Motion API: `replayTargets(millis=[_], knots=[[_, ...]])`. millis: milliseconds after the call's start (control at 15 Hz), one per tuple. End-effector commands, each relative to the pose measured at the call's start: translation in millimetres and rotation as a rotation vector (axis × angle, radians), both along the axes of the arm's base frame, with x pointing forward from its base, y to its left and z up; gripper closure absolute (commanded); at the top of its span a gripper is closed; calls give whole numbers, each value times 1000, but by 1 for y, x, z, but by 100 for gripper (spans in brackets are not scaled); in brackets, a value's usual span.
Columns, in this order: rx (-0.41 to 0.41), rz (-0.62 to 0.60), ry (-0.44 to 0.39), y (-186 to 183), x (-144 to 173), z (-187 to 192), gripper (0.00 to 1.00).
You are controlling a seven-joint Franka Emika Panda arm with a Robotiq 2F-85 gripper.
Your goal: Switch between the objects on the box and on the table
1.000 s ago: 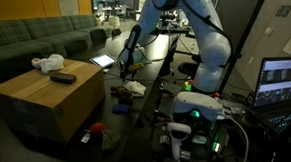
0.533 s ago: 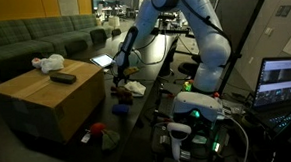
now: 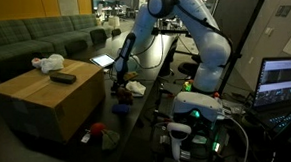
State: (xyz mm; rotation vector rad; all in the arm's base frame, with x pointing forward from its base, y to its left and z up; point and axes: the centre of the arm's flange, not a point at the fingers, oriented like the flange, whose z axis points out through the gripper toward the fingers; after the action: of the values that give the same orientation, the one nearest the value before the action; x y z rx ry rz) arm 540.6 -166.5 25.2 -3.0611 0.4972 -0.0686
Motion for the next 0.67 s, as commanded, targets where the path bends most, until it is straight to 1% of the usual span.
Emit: replayTargets(millis=[0, 333, 400, 467, 600], knots=[[16, 27, 15, -6, 7, -26, 0], [19, 40, 37, -5, 3, -42, 0], [18, 41, 39, -5, 3, -44, 6], [20, 40, 39, -5, 3, -42, 27], [23, 45, 40, -4, 2, -36, 32]])
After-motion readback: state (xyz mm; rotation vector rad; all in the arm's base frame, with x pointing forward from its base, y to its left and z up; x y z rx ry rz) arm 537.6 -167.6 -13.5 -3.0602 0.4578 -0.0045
